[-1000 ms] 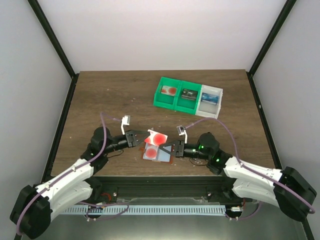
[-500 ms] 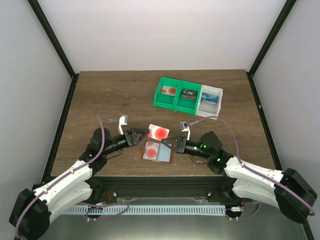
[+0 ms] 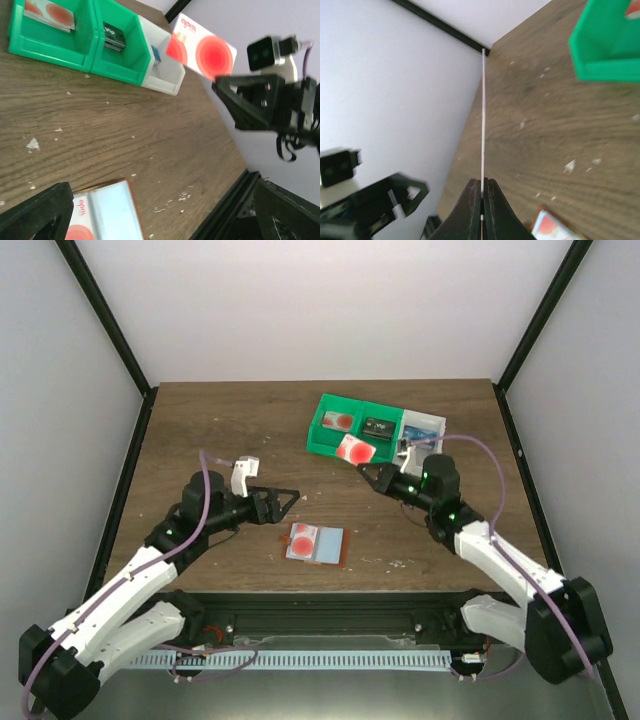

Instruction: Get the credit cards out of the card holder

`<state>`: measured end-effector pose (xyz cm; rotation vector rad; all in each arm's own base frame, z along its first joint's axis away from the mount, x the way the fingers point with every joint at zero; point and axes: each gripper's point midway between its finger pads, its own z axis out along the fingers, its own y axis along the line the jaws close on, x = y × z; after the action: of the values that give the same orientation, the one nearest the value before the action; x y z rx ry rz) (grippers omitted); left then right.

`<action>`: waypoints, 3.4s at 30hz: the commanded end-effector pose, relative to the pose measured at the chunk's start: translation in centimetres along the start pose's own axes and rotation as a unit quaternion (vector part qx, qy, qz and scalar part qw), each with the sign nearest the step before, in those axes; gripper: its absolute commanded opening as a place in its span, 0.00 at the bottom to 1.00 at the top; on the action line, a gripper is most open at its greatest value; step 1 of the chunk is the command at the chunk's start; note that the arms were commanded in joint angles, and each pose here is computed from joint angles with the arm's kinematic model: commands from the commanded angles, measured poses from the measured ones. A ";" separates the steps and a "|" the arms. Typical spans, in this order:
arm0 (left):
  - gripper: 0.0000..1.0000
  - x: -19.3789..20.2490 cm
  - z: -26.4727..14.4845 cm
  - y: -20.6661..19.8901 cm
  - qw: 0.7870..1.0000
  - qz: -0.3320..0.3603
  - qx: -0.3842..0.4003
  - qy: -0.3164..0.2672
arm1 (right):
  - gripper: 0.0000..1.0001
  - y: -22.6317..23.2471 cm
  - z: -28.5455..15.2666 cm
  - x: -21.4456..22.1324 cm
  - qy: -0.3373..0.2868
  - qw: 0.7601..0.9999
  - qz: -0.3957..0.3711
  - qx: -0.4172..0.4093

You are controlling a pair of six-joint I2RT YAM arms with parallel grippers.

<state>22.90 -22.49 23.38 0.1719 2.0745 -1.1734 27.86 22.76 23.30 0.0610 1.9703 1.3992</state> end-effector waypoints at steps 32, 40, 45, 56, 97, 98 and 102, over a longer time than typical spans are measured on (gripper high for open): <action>1.00 1.1 -1.1 2.8 0.985 0.141 -0.087 0.045 | 0.01 -16.8 15.6 -12.4 0.063 0.980 0.060 0.181; 1.00 0.9 -1.1 2.9 0.985 0.141 -0.092 0.042 | 0.00 -17.3 17.7 -12.3 0.073 0.982 0.067 0.161; 1.00 1.1 -1.2 2.8 0.985 0.140 -0.089 0.043 | 0.01 -18.4 18.8 -12.7 0.074 0.980 0.067 0.173; 1.00 1.2 -1.1 2.9 0.985 0.138 -0.090 0.046 | 0.05 -19.6 20.7 -12.3 0.081 0.979 0.078 0.171; 0.98 1.7 -0.4 4.9 0.985 0.078 -0.138 0.067 | 0.23 -11.3 14.1 -13.2 0.073 0.982 0.008 0.171; 0.97 1.9 -0.1 4.8 0.986 0.070 -0.132 0.072 | 0.23 -11.1 13.4 -12.7 0.074 0.982 0.007 0.171; 0.93 3.3 1.0 4.9 0.988 0.044 -0.109 0.097 | 0.24 -9.7 10.7 -10.2 0.082 0.983 0.011 0.163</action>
<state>23.43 -20.04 17.78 0.2973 2.3034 -0.7996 48.09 23.33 18.20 0.1681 2.3247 1.1050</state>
